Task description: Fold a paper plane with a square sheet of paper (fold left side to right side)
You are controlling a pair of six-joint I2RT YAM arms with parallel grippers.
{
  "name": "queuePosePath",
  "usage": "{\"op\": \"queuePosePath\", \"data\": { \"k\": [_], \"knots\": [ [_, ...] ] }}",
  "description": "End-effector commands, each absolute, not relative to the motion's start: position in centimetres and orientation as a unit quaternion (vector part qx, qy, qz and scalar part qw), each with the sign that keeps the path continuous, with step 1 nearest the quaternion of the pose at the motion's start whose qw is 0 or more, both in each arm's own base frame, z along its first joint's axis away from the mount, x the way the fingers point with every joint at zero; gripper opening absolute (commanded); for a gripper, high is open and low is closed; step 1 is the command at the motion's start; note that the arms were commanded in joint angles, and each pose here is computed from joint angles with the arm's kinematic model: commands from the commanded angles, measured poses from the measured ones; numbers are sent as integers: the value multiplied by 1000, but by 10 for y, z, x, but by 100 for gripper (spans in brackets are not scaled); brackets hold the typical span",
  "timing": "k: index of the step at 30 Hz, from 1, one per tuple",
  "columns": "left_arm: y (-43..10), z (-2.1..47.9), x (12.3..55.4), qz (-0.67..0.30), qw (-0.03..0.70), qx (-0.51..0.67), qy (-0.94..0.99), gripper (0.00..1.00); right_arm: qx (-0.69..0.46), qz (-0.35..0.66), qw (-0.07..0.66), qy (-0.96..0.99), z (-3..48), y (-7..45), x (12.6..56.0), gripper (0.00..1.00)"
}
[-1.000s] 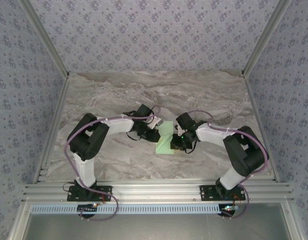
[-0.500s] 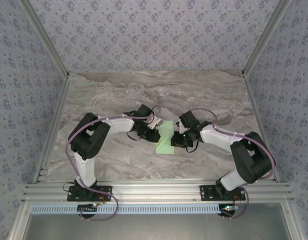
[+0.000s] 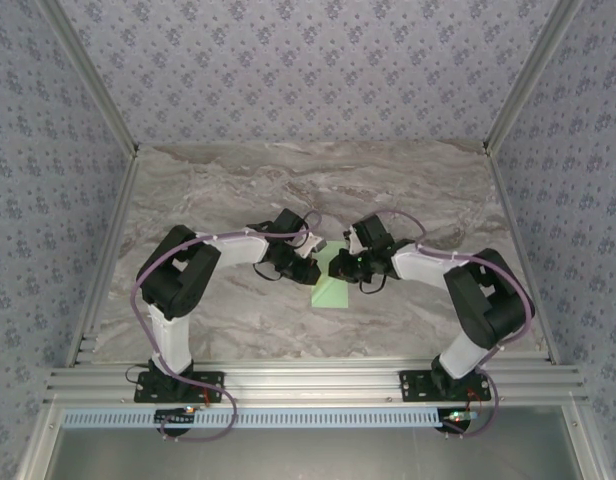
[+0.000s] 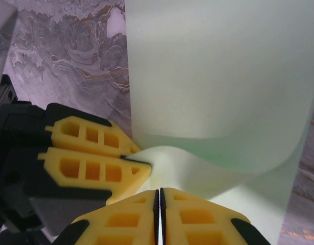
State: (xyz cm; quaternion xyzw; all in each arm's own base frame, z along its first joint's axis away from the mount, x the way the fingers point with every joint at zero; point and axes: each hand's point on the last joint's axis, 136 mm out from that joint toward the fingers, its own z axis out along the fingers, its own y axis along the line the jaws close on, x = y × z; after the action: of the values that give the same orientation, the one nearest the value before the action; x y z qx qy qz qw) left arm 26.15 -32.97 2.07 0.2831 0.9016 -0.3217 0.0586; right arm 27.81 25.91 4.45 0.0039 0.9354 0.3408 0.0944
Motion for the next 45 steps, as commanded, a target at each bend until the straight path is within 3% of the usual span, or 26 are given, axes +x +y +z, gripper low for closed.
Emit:
{"op": "queuePosePath", "data": {
  "k": [1, 28, 38, 45],
  "knots": [
    [-330, 17, 261, -321, 48, 291, 900, 10, 1, 357, 96, 929, 50, 272, 286, 13],
    [-332, 17, 263, -320, 48, 290, 901, 10, 7, 254, 44, 966, 0, 238, 261, 13],
    [-324, 59, 272, -313, 102, 280, 902, 21, 15, 232, 30, 972, -12, 229, 254, 13],
    [-317, 86, 252, -340, 118, 259, 896, 25, 15, 237, 31, 971, -11, 231, 255, 13]
  ]
}}
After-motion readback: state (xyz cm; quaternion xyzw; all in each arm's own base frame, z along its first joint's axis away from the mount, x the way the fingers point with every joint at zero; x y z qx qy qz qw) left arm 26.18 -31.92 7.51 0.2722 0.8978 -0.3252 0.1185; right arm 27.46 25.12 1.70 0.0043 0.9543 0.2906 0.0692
